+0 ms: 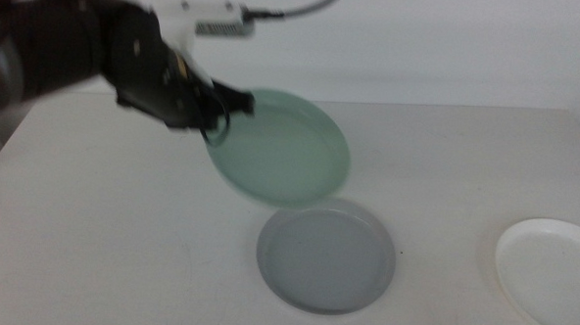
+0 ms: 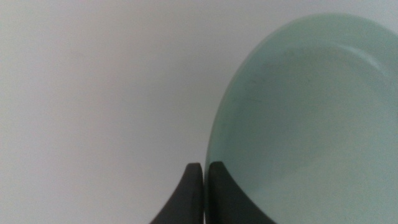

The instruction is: Stack the three bowls on top of each other.

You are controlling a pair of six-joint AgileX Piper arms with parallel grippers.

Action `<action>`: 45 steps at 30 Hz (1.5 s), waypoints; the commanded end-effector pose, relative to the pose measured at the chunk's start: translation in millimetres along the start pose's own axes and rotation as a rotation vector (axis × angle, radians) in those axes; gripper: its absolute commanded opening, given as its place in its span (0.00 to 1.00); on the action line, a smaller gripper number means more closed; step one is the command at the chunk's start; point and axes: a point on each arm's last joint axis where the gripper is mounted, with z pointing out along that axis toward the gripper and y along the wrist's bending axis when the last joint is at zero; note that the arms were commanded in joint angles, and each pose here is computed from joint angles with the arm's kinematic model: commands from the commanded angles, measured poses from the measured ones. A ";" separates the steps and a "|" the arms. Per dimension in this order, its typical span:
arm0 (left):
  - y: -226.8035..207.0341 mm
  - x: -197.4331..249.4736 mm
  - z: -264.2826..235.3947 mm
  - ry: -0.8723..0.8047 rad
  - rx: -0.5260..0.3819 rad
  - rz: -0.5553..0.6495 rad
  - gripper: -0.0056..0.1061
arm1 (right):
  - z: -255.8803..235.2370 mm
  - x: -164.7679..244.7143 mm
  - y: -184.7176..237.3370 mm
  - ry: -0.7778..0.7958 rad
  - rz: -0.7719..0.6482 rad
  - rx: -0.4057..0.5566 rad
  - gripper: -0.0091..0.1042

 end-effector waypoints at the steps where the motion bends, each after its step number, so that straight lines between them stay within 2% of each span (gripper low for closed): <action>1: -16.1 4.6 -24.4 -0.140 0.089 -0.029 0.05 | -2.6 -8.6 -2.5 -0.101 -0.010 0.032 0.58; 4: -31.5 28.2 -14.3 -0.148 0.149 -0.054 0.05 | -2.6 -8.6 -2.5 -0.101 -0.010 0.032 0.58; 9: -45.5 56.7 5.0 -0.106 0.188 -0.068 0.05 | -2.6 -8.6 -2.5 -0.101 -0.010 0.032 0.58; 20: -51.3 79.9 46.3 -0.014 0.166 -0.045 0.05 | -2.6 -8.6 -2.5 -0.101 -0.010 0.032 0.58; 22: -51.1 81.5 49.1 -0.006 0.162 -0.039 0.08 | -2.6 -8.6 -2.5 -0.101 -0.010 0.032 0.58; 25: -50.6 81.2 49.1 -0.009 0.160 -0.024 0.20 | -2.6 -8.6 -2.5 -0.101 -0.010 0.032 0.58; 26: -50.6 81.2 49.1 -0.009 0.159 -0.023 0.28 | -2.6 -8.6 -2.5 -0.101 -0.010 0.032 0.58; 28: -50.6 80.2 46.8 -0.014 0.160 -0.006 0.46 | -2.6 -8.6 -2.5 -0.101 -0.010 0.032 0.58; 32: -49.9 73.0 25.8 -0.041 0.166 0.051 0.96 | -2.6 -8.6 -2.5 -0.101 -0.010 0.032 0.58; 39: -42.5 60.3 -85.9 -0.163 0.197 0.310 0.99 | -2.6 -8.6 -2.5 -0.101 -0.010 0.032 0.58; 45: -21.6 78.2 -182.1 -0.248 0.252 0.447 0.99 | -2.6 -8.6 -2.5 -0.101 -0.010 0.032 0.58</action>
